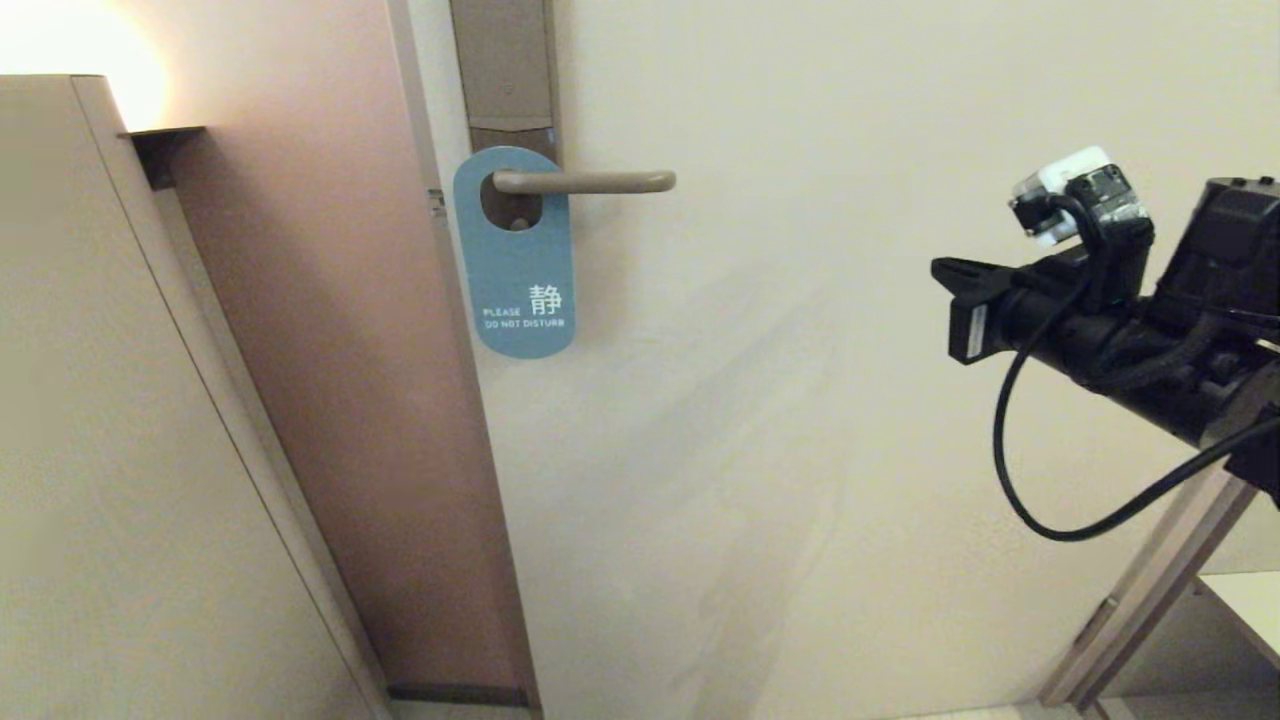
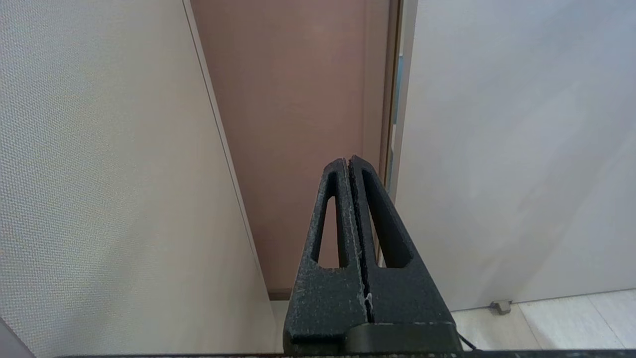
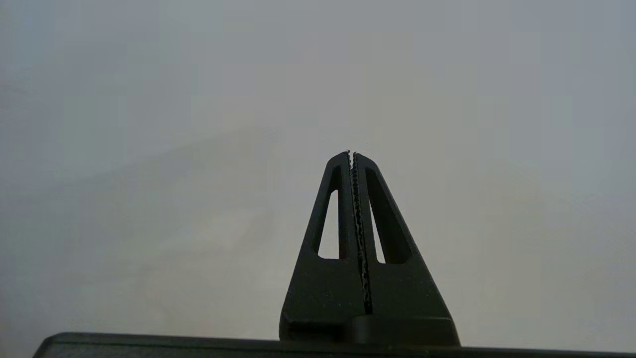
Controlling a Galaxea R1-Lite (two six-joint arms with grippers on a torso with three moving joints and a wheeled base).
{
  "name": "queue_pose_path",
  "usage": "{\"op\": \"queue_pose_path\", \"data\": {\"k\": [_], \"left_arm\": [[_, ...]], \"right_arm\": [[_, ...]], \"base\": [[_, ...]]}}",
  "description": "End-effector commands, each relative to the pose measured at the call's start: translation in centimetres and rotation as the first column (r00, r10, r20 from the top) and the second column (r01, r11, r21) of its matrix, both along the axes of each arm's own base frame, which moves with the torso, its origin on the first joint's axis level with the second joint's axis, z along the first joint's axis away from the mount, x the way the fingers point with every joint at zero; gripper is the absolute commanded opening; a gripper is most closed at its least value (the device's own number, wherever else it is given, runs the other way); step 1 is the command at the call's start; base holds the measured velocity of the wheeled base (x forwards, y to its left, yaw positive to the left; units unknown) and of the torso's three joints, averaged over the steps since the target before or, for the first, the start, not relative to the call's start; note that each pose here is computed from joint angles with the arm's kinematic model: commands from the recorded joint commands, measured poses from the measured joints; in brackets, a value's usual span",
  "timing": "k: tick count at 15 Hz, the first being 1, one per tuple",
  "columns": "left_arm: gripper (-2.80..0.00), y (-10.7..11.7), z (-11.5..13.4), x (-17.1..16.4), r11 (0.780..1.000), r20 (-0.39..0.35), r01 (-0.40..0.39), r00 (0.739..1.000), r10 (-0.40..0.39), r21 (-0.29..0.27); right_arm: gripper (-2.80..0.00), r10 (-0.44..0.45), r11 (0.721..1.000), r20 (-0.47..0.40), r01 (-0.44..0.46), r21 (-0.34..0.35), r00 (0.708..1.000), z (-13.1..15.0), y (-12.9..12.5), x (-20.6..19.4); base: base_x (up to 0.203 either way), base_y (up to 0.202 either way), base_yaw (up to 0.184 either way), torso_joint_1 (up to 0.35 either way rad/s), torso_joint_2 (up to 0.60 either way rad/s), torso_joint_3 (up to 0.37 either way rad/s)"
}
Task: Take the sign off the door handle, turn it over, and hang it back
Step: Take down the sign
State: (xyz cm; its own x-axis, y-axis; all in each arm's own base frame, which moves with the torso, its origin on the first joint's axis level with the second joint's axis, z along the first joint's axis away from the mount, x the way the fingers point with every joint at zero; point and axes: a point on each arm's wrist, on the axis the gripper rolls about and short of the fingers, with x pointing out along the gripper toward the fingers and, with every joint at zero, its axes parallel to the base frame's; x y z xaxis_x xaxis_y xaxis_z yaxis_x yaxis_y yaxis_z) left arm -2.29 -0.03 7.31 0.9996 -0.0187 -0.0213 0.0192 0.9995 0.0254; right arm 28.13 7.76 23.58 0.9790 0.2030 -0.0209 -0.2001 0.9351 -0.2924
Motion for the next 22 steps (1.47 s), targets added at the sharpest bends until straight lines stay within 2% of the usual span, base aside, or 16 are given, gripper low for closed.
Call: {"op": "queue_pose_path", "data": {"k": [1, 6, 22], "left_arm": [[-2.8, 0.0, 0.0, 0.0, 1.0, -0.002, 0.0, 1.0, 0.0, 0.0], [-2.8, 0.0, 0.0, 0.0, 1.0, -0.002, 0.0, 1.0, 0.0, 0.0], [-2.8, 0.0, 0.0, 0.0, 1.0, -0.002, 0.0, 1.0, 0.0, 0.0]], "right_arm": [[-2.8, -0.048, 0.999, 0.024, 0.048, 0.004, 0.999, 0.6, -1.8, -1.6], [-2.8, -0.113, 0.994, -0.001, 0.113, -0.001, 0.994, -0.3, -4.0, -3.8], [-2.8, -0.186, 0.982, -0.106, 0.185, -0.027, 0.977, -5.0, -6.4, -10.9]], "base": [[0.0, 0.0, 0.0, 0.0, 0.0, 0.0], [0.0, 0.0, 0.0, 0.0, 0.0, 0.0], [0.0, 0.0, 0.0, 0.0, 0.0, 0.0]]}}
